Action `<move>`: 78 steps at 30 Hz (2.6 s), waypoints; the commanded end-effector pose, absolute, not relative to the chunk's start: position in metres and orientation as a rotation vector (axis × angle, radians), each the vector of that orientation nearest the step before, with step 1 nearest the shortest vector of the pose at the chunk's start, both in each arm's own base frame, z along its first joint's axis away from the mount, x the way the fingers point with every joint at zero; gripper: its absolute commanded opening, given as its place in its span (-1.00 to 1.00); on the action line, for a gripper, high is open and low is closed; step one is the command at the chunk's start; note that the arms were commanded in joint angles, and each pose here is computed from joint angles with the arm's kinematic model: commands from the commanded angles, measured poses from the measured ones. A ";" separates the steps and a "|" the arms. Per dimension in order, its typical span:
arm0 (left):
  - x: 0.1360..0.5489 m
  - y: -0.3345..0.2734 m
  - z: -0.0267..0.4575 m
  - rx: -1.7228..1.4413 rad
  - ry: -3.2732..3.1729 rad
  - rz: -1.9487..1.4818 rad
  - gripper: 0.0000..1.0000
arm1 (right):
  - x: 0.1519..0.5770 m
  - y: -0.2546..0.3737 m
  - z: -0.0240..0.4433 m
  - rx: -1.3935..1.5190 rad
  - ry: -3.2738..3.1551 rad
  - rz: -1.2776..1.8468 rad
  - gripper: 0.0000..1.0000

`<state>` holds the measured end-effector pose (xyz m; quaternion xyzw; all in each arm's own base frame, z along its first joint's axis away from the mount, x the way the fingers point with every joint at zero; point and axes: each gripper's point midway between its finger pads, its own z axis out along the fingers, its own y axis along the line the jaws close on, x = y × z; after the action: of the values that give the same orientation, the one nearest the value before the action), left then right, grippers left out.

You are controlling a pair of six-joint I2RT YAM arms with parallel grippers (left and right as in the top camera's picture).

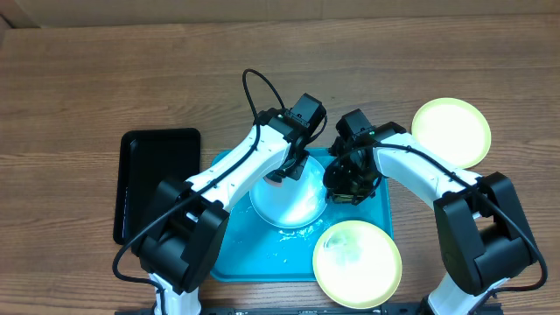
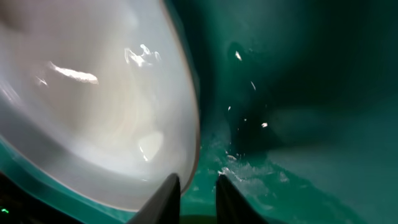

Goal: Clean dirty plates on tray and stack at the side
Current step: 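Scrub the light-blue plate's scribbles with the sponge in the left gripper, then carry the sponge back over the black tray with the left gripper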

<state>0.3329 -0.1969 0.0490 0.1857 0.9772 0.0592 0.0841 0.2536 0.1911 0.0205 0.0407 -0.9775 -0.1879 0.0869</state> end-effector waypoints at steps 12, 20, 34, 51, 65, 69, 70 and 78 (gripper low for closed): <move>0.344 -0.196 0.057 0.564 2.881 0.179 -0.92 | 0.276 0.205 0.032 0.115 -2.960 -0.670 -0.35; 0.346 -0.195 0.058 0.551 2.880 0.178 -0.92 | 0.288 0.210 0.032 0.090 -3.002 -0.706 -0.36; 0.373 -0.182 0.096 0.439 2.859 0.157 -0.92 | 0.287 0.209 0.024 0.056 -3.006 -0.713 -0.45; 0.367 -0.082 0.122 -0.135 3.019 0.321 -0.92 | 0.295 0.213 0.025 0.069 -3.034 -0.744 -0.44; 0.349 -0.040 0.104 -0.308 3.109 0.366 -0.92 | 0.296 0.214 0.006 0.061 -3.013 -0.730 -0.46; 0.350 -0.027 0.104 -0.366 3.109 0.367 -0.92 | 0.295 0.214 -0.004 0.054 -2.999 -0.715 -0.49; 0.350 -0.022 0.104 -0.386 3.110 0.369 -0.91 | 0.295 0.214 -0.007 0.051 -2.994 -0.710 -0.53; 0.349 0.005 0.104 -0.511 3.113 0.356 -0.92 | 0.292 0.216 -0.015 0.039 -2.967 -0.719 -0.92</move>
<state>0.3505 -0.0025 0.1047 -0.1433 0.9829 0.1153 -0.0124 0.2975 0.2224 0.0030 0.0249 -0.9662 -0.2554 0.0261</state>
